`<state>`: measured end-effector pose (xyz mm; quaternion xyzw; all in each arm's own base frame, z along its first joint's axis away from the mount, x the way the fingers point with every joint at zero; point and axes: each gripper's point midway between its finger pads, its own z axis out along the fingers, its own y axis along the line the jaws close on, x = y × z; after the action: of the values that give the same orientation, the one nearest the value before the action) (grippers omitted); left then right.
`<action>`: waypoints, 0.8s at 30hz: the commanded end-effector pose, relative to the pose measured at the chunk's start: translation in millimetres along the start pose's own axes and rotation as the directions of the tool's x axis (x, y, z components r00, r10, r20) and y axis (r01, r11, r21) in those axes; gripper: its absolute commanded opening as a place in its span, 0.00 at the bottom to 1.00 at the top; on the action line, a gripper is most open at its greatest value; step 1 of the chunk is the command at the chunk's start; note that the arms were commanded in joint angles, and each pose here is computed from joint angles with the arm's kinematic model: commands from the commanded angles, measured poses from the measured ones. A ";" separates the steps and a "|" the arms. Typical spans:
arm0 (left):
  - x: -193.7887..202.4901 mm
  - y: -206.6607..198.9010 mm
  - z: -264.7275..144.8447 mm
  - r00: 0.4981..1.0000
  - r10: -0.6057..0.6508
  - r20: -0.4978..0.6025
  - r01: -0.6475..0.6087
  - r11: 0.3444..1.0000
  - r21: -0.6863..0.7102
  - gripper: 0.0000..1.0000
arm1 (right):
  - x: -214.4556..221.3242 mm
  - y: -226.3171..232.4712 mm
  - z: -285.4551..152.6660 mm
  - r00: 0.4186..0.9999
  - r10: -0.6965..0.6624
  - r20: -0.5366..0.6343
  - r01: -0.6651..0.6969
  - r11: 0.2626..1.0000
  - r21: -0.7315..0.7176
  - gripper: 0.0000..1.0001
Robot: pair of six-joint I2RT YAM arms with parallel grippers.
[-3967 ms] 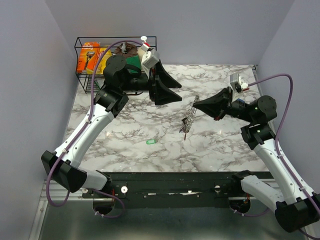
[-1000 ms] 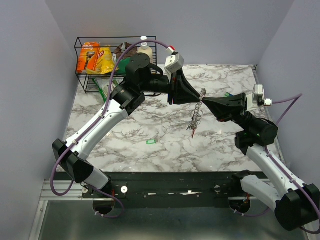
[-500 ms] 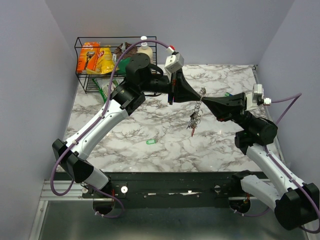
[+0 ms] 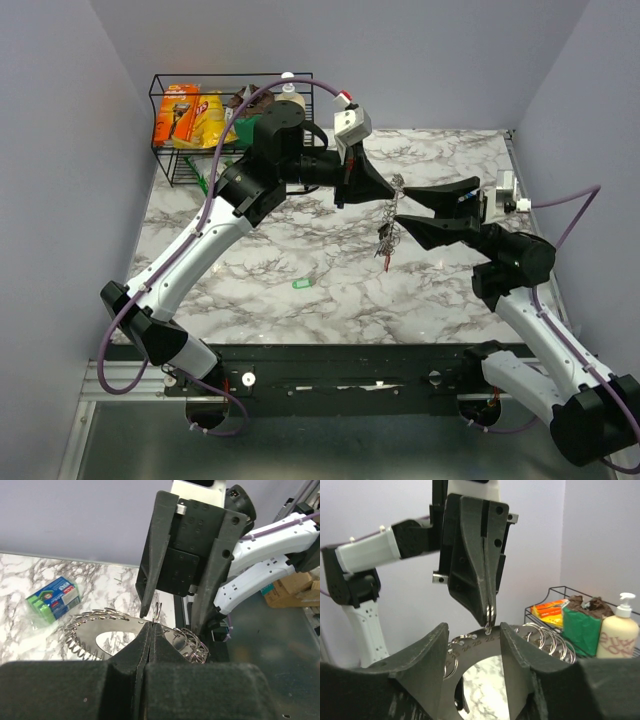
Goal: Put the keys on the keyring
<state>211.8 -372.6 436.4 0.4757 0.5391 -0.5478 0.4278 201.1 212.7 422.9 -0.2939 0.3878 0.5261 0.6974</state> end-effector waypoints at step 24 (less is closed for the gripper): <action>43.0 47.0 -39.4 0.937 0.101 -0.333 -0.223 0.909 -0.351 0.00 | 30.4 -16.0 12.2 0.916 0.007 -0.400 -0.029 0.998 -0.048 1.00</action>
<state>242.4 -344.7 385.2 0.5066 0.6475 -0.3659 0.4362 231.4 231.8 409.9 -0.3912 0.5086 0.4678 0.6079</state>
